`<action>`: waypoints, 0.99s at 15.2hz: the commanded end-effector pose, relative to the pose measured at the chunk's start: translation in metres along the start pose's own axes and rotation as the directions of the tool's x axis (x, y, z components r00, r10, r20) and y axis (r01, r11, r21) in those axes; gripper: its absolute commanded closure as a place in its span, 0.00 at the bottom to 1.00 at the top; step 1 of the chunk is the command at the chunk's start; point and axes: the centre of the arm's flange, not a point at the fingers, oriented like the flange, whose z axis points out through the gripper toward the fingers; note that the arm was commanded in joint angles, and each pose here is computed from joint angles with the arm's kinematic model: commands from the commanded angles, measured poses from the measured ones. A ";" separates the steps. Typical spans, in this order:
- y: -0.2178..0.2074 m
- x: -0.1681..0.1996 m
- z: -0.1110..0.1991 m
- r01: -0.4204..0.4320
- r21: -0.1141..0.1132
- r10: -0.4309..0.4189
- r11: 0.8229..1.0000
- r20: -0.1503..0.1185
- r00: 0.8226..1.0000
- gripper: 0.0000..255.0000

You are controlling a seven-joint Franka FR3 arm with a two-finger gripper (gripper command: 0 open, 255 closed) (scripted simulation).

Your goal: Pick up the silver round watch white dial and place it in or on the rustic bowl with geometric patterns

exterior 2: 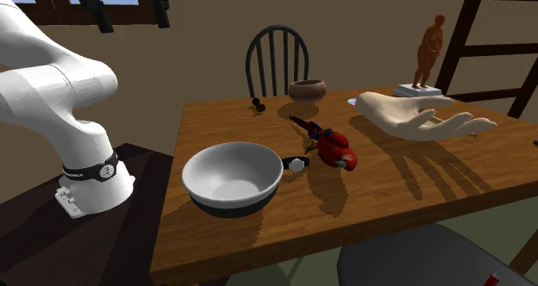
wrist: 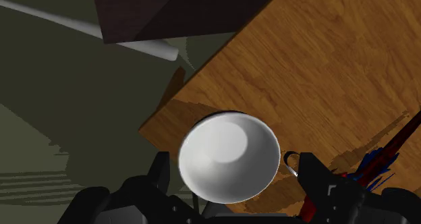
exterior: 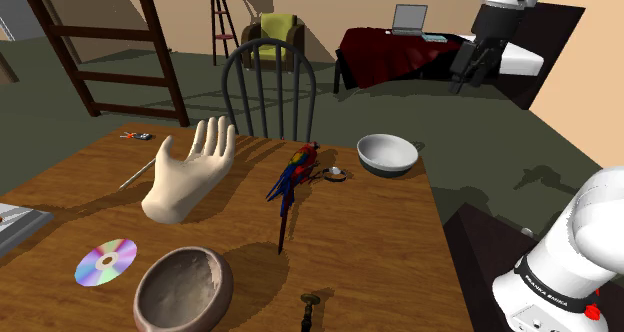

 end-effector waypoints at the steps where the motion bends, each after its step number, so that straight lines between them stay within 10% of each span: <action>1: 0.000 0.000 0.000 0.000 0.000 0.000 1.000 0.000 1.000 0.00; 15: -0.087 0.088 0.137 0.362 -0.076 -0.365 0.929 -0.035 0.930 0.00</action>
